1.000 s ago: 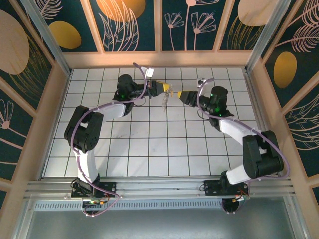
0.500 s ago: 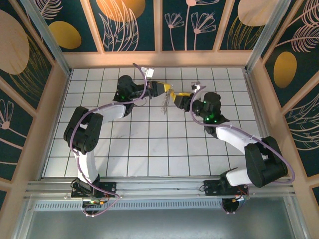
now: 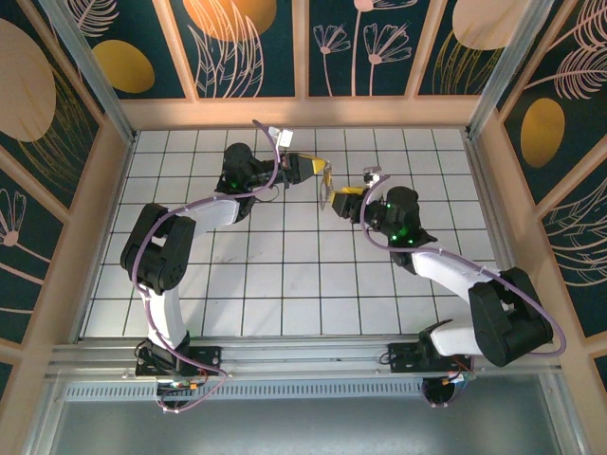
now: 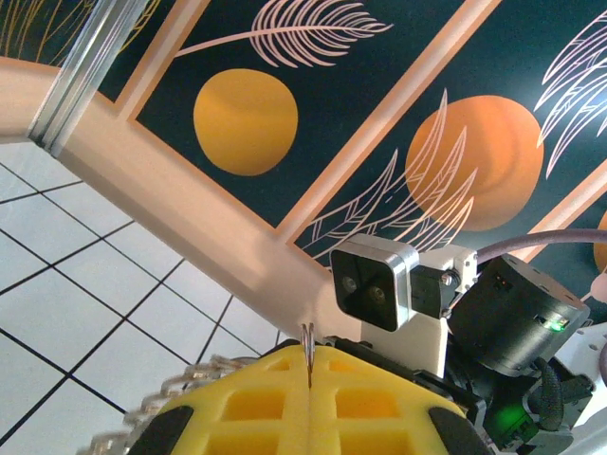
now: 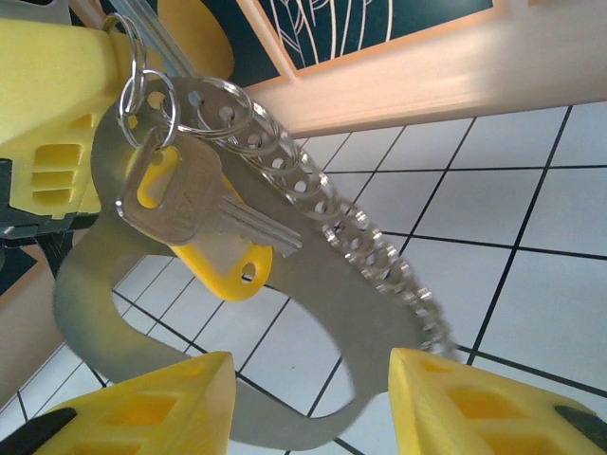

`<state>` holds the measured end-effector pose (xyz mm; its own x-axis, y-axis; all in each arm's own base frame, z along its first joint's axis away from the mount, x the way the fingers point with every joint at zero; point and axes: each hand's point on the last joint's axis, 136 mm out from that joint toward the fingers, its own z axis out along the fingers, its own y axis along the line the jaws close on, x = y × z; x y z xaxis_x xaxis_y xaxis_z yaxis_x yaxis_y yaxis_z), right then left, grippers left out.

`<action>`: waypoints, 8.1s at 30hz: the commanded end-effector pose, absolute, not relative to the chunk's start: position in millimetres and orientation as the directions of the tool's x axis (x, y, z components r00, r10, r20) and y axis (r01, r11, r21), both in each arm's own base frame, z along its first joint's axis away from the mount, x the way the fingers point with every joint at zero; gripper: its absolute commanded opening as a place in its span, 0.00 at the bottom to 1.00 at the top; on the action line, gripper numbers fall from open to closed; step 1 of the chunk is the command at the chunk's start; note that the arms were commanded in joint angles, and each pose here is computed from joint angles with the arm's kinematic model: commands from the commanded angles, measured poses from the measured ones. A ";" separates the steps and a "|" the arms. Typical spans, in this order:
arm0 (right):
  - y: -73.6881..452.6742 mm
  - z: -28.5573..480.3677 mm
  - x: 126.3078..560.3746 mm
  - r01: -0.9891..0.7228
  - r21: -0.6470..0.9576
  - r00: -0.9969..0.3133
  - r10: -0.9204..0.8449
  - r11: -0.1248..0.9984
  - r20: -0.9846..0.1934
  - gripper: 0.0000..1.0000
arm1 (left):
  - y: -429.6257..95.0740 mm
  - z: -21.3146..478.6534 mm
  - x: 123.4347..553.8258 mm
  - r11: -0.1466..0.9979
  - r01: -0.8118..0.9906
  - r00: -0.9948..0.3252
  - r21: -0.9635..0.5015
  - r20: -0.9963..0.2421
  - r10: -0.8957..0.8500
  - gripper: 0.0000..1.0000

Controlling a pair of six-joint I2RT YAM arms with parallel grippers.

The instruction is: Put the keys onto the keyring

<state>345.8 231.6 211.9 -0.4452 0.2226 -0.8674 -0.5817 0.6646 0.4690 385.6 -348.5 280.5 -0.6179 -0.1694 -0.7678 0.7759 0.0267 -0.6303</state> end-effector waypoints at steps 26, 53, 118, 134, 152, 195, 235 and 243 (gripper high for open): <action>263.9 249.9 361.1 -0.689 0.357 -0.336 0.158 0.630 -0.929 0.00 | -350.9 315.9 376.7 -0.002 0.827 -0.549 -0.562 -0.808 -0.212 0.00; 295.3 244.4 346.3 -0.783 0.363 -0.393 0.052 0.506 -0.918 0.00 | -350.7 319.8 376.8 -0.011 0.831 -0.543 -0.556 -0.807 -0.234 0.00; 257.6 332.1 374.4 -0.681 0.702 -0.553 0.484 0.208 -0.679 0.37 | -346.0 315.7 378.3 -0.039 0.807 -0.572 -0.590 -0.763 -0.299 0.00; 267.4 327.6 369.5 -0.696 0.704 -0.589 0.448 0.143 -0.673 0.08 | -347.5 316.2 380.1 -0.040 0.808 -0.571 -0.588 -0.764 -0.301 0.00; 238.6 312.8 395.2 -0.676 0.683 -0.572 0.387 0.276 -0.723 0.00 | -330.1 316.7 401.8 0.071 0.812 -0.535 -0.579 -0.788 -0.306 0.35; 250.4 275.0 415.6 -0.694 0.658 -0.652 0.133 0.292 -0.746 0.00 | -347.1 266.4 421.5 0.053 0.804 -0.592 -0.592 -0.806 -0.030 0.44; 252.4 294.2 401.8 -0.719 0.650 -0.633 0.153 0.245 -0.759 0.00 | -347.8 266.9 412.9 -0.043 0.801 -0.599 -0.598 -0.799 -0.055 0.47; 257.2 294.8 400.9 -0.722 0.649 -0.634 0.149 0.238 -0.759 0.00 | -349.3 268.4 410.4 -0.058 0.799 -0.602 -0.599 -0.797 -0.060 0.45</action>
